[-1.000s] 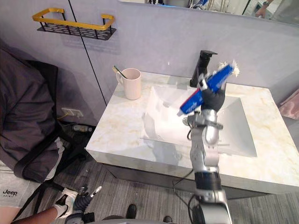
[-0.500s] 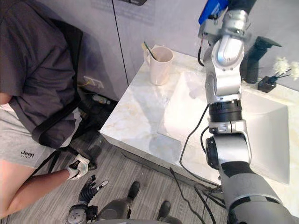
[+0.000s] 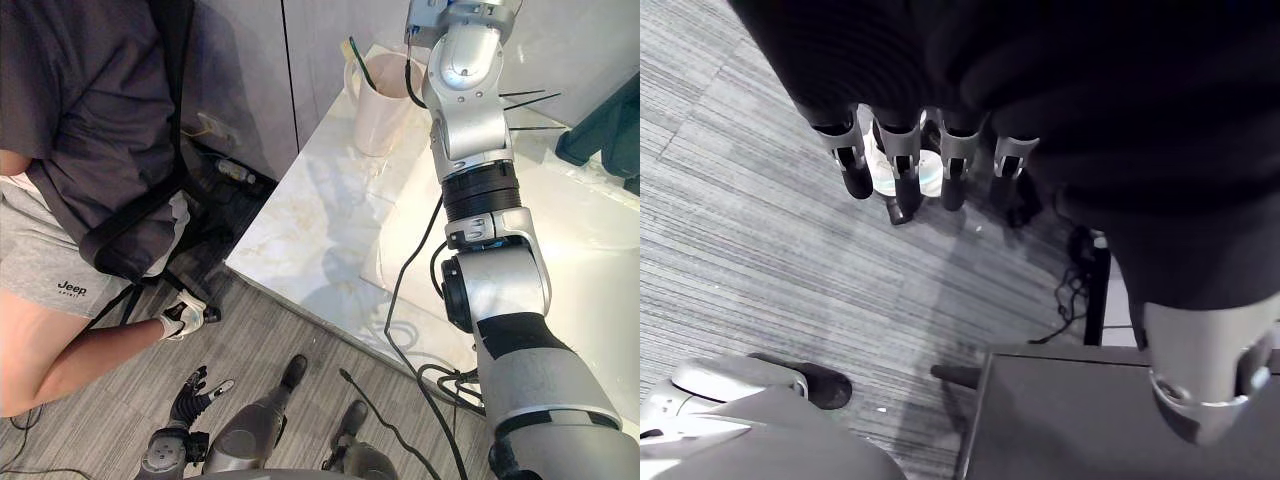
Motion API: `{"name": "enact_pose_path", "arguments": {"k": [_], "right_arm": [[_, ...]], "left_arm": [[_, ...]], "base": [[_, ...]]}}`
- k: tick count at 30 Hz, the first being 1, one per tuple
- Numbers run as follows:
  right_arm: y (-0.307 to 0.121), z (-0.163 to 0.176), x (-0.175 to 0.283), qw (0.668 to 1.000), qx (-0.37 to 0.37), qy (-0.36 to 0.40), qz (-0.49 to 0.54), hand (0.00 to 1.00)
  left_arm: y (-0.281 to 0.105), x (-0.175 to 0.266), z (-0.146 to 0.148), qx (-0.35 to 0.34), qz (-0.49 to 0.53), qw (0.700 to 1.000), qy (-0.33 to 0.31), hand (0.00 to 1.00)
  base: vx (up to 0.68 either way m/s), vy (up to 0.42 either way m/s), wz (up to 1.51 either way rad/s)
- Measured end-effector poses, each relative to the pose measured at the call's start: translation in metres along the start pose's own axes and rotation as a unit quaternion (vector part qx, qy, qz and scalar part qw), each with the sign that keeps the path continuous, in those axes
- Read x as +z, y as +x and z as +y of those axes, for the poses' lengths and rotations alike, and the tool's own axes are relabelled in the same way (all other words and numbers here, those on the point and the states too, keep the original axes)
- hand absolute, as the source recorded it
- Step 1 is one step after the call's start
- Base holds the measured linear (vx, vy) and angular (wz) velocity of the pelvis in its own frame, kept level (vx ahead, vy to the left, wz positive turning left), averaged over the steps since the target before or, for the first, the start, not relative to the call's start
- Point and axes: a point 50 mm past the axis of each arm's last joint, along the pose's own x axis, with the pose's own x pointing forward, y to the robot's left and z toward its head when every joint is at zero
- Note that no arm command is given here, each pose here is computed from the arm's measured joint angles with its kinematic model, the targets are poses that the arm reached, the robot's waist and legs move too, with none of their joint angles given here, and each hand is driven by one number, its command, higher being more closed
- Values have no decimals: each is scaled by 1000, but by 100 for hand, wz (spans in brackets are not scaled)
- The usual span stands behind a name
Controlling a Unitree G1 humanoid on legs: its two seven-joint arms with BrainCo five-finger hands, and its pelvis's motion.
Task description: Organize washtable
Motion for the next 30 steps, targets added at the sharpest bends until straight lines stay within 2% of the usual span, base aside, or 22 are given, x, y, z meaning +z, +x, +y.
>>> {"name": "enact_pose_path", "arguments": {"k": [5, 6, 21, 30], "right_arm": [[-2, 4, -2, 1000, 3, 10, 9, 100], [-2, 5, -2, 1000, 4, 10, 9, 0], [-6, 15, -4, 999, 12, 31, 19, 0], [-24, 14, -23, 998, 25, 29, 44, 0]], "left_arm": [[0, 1, -1, -1, -1, 1000, -5, 0], [1, 2, -1, 1, -2, 1000, -9, 0], [2, 4, -2, 2, -5, 1000, -6, 0], [3, 3, -3, 0, -2, 1000, -5, 0]], "base": [[-16, 13, -3], [0, 0, 0], [-11, 8, 0], [-10, 7, 4]]}}
